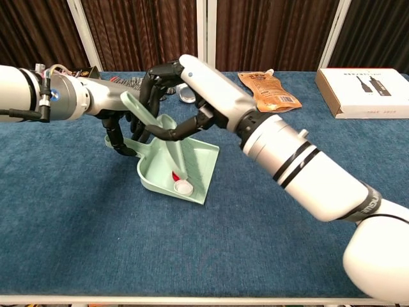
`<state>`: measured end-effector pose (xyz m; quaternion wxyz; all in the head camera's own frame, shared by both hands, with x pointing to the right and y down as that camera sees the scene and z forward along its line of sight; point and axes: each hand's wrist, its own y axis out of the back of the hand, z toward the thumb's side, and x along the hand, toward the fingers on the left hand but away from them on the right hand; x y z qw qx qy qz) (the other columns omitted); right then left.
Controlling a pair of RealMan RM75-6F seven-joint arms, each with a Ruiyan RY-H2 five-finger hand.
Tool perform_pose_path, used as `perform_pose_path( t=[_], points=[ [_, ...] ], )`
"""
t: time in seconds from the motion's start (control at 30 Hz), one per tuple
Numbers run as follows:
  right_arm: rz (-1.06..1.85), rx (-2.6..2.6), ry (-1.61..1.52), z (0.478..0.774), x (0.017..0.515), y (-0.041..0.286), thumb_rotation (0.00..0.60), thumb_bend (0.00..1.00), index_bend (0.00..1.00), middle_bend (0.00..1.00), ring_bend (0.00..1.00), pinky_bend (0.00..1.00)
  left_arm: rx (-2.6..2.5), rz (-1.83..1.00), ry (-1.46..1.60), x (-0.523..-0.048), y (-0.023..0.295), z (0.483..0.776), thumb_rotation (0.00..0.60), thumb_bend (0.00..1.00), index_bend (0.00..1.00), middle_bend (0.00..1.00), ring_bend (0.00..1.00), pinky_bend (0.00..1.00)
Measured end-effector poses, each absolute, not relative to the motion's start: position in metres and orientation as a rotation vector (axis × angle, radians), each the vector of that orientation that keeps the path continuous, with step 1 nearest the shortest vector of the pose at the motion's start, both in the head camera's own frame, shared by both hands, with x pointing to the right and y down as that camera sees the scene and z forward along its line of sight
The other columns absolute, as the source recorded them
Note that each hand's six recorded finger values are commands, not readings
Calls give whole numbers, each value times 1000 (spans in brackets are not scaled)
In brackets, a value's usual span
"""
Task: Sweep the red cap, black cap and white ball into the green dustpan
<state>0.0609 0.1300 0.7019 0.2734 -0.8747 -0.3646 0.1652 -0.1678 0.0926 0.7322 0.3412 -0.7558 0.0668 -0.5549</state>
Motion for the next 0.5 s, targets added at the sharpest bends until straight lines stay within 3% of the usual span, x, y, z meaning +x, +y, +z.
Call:
perform_pose_path(
  t=[0.27, 0.5],
  points=[
    [541, -2248, -877, 690, 116, 109, 600, 548, 829, 677, 331, 50, -2000, -1446, 226, -176, 91, 728, 600, 353, 236, 278, 217, 260],
    [753, -2115, -673, 684, 178, 95, 600, 548, 790, 668, 293, 24, -2014, -1445, 340, -189, 83, 719, 600, 323, 197, 249, 190, 260]
  ],
)
